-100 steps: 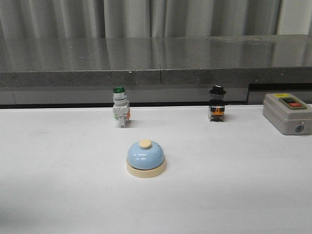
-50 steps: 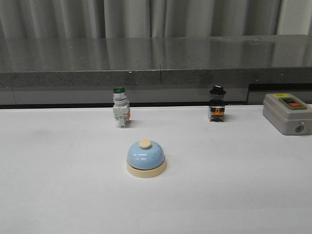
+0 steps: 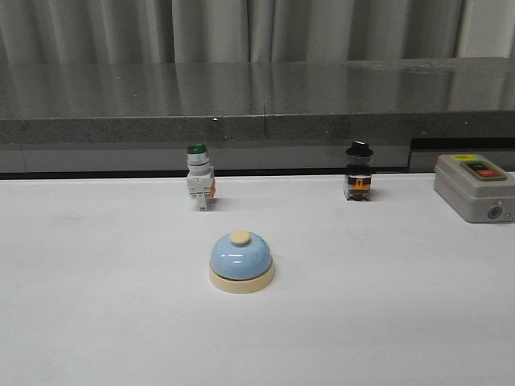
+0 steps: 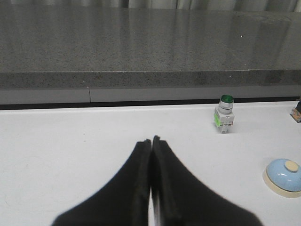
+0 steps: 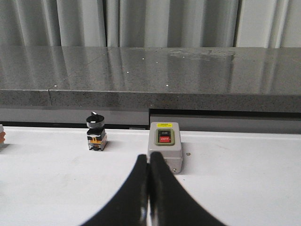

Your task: Place and press bell with both arms

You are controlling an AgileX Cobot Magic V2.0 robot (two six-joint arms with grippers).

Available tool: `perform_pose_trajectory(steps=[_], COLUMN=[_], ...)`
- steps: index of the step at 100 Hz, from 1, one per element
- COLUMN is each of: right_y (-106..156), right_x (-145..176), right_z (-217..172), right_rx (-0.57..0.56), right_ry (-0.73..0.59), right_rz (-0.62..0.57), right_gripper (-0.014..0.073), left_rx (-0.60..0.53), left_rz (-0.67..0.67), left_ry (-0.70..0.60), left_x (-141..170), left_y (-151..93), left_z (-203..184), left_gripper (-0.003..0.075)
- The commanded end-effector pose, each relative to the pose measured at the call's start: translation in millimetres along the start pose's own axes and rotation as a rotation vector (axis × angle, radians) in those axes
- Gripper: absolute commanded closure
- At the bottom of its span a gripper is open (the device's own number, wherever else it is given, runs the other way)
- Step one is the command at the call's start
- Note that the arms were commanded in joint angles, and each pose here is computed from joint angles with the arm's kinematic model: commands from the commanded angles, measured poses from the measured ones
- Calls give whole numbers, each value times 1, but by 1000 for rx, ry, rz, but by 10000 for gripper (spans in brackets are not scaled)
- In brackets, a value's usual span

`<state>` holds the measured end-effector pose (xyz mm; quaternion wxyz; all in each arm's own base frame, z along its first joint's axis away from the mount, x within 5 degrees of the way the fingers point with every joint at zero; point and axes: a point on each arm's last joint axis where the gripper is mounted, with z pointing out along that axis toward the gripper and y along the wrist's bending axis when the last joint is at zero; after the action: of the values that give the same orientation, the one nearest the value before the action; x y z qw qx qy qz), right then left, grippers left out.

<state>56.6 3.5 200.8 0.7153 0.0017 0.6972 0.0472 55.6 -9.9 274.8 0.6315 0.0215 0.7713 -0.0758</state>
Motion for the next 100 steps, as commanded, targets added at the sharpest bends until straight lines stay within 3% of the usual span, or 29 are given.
perform_pose_trajectory(steps=[1, 17, 39, 61, 100], right_y=[1, 1, 1, 1, 1], right_x=[-7, -7, -7, -7, -7], right_z=[0, 0, 0, 0, 0], right_rx=[-3, -3, -3, -3, -3], right_ry=[-74, -74, -74, -74, -74], right_rz=[-11, -11, -11, -11, -11], right_gripper=[664, 664, 664, 664, 664], left_rx=[-12, -14, -96, -109, -109], left_rz=[21, 26, 52, 51, 50], left_ry=[-116, -165, -346, -344, -328], left_x=[-10, 7, 39, 62, 63], left_y=[1, 2, 11, 14, 14], left_z=[-6, -9, -2, 9, 9], left_gripper=[739, 739, 739, 739, 739])
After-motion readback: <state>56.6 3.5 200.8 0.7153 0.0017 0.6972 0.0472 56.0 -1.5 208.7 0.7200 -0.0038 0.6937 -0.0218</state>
